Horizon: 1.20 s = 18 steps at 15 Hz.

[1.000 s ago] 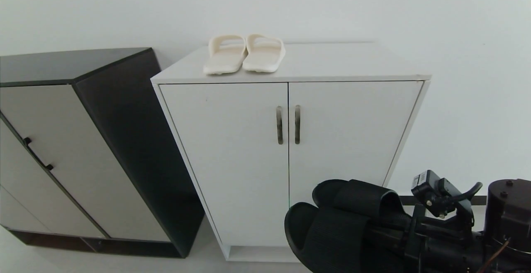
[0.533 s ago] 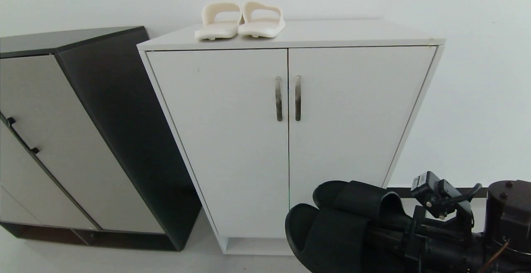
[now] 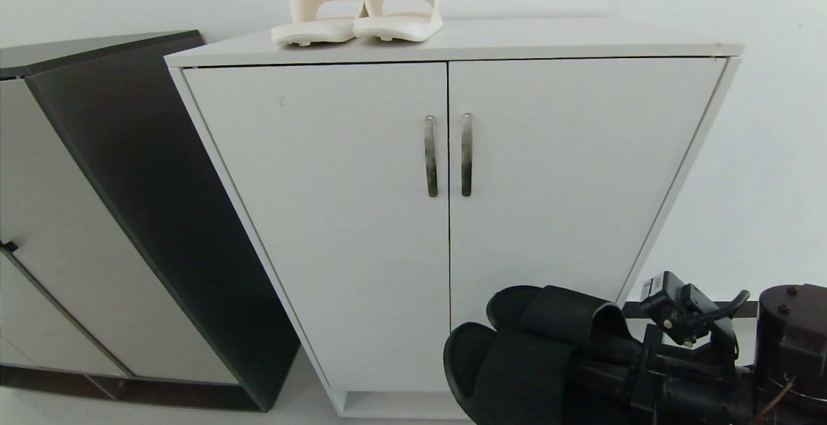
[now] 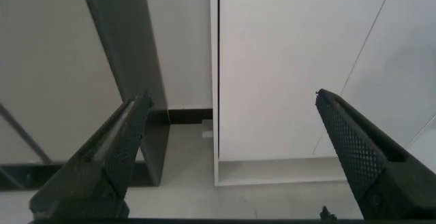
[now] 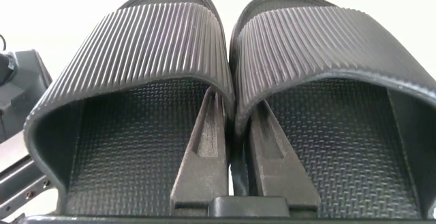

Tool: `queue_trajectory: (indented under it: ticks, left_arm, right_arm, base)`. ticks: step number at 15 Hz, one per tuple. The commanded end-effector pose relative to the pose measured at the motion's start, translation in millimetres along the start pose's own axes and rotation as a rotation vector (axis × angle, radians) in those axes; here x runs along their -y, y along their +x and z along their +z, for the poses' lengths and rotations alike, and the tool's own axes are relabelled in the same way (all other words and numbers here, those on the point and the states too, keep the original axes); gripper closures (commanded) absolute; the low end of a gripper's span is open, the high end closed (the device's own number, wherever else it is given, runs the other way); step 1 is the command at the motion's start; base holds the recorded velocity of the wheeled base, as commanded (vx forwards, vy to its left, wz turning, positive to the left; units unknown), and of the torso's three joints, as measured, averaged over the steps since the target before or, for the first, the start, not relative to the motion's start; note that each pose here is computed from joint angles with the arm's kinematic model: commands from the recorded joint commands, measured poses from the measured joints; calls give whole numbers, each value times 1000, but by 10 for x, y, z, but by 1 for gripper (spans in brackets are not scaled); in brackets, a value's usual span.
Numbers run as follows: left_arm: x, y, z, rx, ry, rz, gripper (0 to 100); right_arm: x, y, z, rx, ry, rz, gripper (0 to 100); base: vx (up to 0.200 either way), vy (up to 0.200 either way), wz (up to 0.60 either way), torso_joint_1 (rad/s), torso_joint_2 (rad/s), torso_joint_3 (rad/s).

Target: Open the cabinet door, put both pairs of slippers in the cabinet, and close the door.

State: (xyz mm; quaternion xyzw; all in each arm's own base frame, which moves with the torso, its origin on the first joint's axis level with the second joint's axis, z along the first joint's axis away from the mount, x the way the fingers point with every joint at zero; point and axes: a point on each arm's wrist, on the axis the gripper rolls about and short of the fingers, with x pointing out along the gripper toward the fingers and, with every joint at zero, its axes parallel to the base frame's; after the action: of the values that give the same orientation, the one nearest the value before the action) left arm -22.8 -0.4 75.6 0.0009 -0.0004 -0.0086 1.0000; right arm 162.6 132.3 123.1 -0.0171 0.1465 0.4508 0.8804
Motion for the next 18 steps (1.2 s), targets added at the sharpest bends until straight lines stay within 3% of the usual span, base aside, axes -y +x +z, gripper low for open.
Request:
queue_trajectory:
  ticks: [1, 3, 4, 5, 6, 8, 11, 13, 14, 16, 18]
  left_arm:
    - [0, 0, 1, 1, 0, 0, 0]
    - [1, -1, 2, -1, 9, -3, 0]
    - [2, -4, 61, 9, 81, -10, 0]
    - [10, -20, 365, 43, 113, -48, 0]
    - [20, 20, 626, 42, 113, -97, 0]
    - [38, 366, 1147, -45, 108, -214, 0]
    - [112, 821, 1451, -31, 114, -452, 0]
    - [263, 1097, 1600, -65, 112, -582, 0]
    - [301, 1177, 1620, -76, 112, -587, 0]
    - [661, 1342, 1730, -46, 110, -593, 0]
    - [1058, 1424, 1848, -24, 46, -583, 0]
  right_arm:
    - [-20, -21, 6, 5, -4, 19, 100]
    - [-60, -90, 37, 28, -15, 76, 100]
    - [-94, -123, 58, 43, -23, 96, 100]
    - [-118, -137, 72, 51, -28, 105, 100]
    - [-130, -137, 74, 52, -30, 109, 100]
    - [-145, -103, 61, 39, -29, 118, 100]
    - [-140, -87, 39, 27, -19, 117, 100]
    - [-132, -61, 21, 15, -17, 116, 100]
    - [-132, -60, 25, 17, -19, 116, 100]
    - [-128, -45, 17, 11, -17, 114, 100]
    - [-125, -33, 28, 14, -20, 112, 100]
  base:
    - [0, 0, 0, 0, 0, 0]
    - [0, 0, 0, 0, 0, 0]
    - [0, 0, 0, 0, 0, 0]
    - [0, 0, 0, 0, 0, 0]
    - [0, 0, 0, 0, 0, 0]
    - [0, 0, 0, 0, 0, 0]
    - [0, 0, 0, 0, 0, 0]
    - [0, 0, 0, 0, 0, 0]
    - [0, 0, 0, 0, 0, 0]
    - [0, 0, 0, 0, 0, 0]
    - [0, 0, 0, 0, 0, 0]
